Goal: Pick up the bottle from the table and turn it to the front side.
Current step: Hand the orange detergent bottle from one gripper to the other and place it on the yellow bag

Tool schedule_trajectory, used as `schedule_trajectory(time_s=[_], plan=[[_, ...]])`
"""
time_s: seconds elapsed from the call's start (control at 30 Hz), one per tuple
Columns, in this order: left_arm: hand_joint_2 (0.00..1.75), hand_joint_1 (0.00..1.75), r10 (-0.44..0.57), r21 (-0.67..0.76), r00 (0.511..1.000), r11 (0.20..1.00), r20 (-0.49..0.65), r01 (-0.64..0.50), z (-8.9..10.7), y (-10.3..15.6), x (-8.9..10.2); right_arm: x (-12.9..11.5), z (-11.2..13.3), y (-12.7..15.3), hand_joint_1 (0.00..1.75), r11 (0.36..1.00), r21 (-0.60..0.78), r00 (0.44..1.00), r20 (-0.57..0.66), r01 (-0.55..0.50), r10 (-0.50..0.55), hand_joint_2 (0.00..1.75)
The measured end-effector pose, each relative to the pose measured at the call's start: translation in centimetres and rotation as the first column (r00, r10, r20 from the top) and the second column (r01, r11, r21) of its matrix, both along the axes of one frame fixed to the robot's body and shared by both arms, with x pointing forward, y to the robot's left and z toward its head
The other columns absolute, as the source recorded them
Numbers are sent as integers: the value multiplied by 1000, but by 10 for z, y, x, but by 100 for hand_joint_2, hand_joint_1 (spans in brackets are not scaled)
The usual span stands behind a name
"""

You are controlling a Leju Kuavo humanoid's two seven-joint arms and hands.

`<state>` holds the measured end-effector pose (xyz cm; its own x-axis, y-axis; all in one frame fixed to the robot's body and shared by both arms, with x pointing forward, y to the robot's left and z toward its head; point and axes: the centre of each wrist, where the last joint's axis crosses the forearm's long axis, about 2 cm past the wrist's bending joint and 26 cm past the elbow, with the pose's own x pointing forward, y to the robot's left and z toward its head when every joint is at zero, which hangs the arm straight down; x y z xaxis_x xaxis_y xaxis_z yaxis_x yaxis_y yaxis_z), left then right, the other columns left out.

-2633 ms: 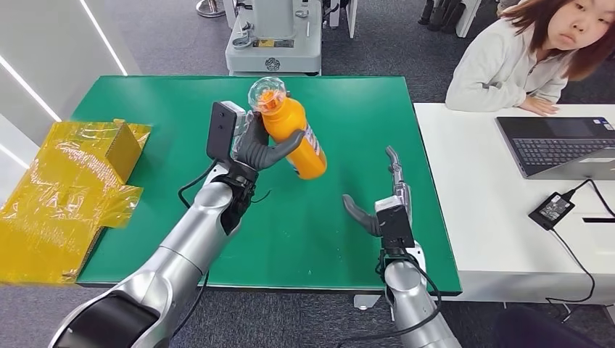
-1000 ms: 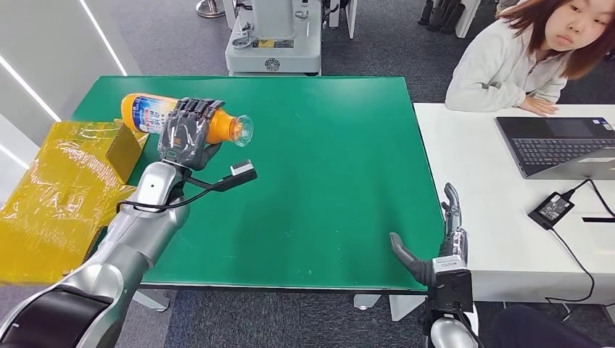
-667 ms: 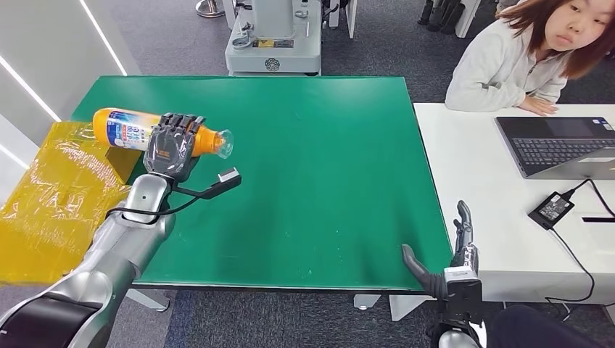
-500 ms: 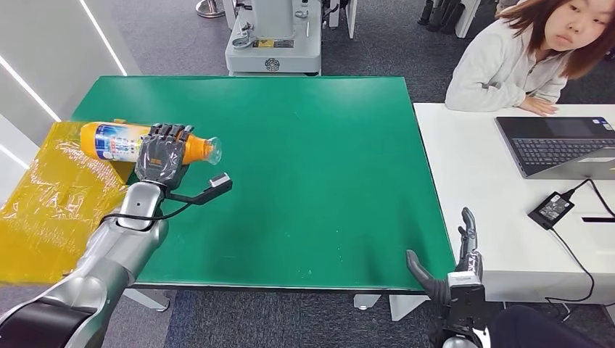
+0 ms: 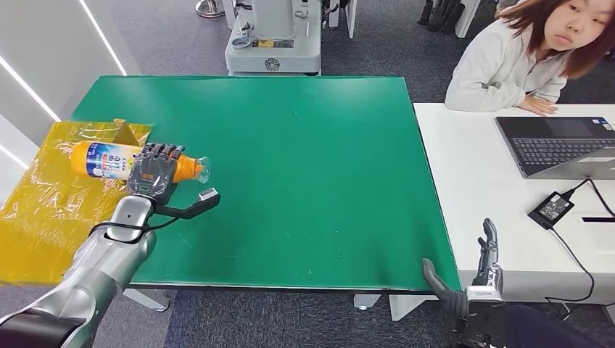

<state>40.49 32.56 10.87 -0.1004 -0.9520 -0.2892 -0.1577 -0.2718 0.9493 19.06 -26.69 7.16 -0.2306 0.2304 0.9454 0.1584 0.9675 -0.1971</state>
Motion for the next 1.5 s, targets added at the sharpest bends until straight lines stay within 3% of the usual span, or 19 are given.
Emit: schedule_trajectory(time_s=[0.47, 0.9, 1.27, 1.5], plan=[[175, 175, 82, -45, 951, 994, -299, -100, -5, 21, -1, -3, 23, -4, 0, 1000, -9, 998, 57, 5, -5, 175], [175, 175, 126, -24, 926, 989, -356, -144, 18, 43, 13, -1, 27, -2, 0, 1000, -10, 998, 69, -14, 15, 175], [175, 175, 184, 5, 904, 980, -386, -198, 56, 49, 38, 0, 28, -1, 0, 1000, -3, 997, 75, -3, 3, 175], [175, 175, 219, 21, 880, 973, -420, -232, 57, 58, 38, -1, 27, -1, 0, 1000, 11, 997, 79, 6, -7, 175]])
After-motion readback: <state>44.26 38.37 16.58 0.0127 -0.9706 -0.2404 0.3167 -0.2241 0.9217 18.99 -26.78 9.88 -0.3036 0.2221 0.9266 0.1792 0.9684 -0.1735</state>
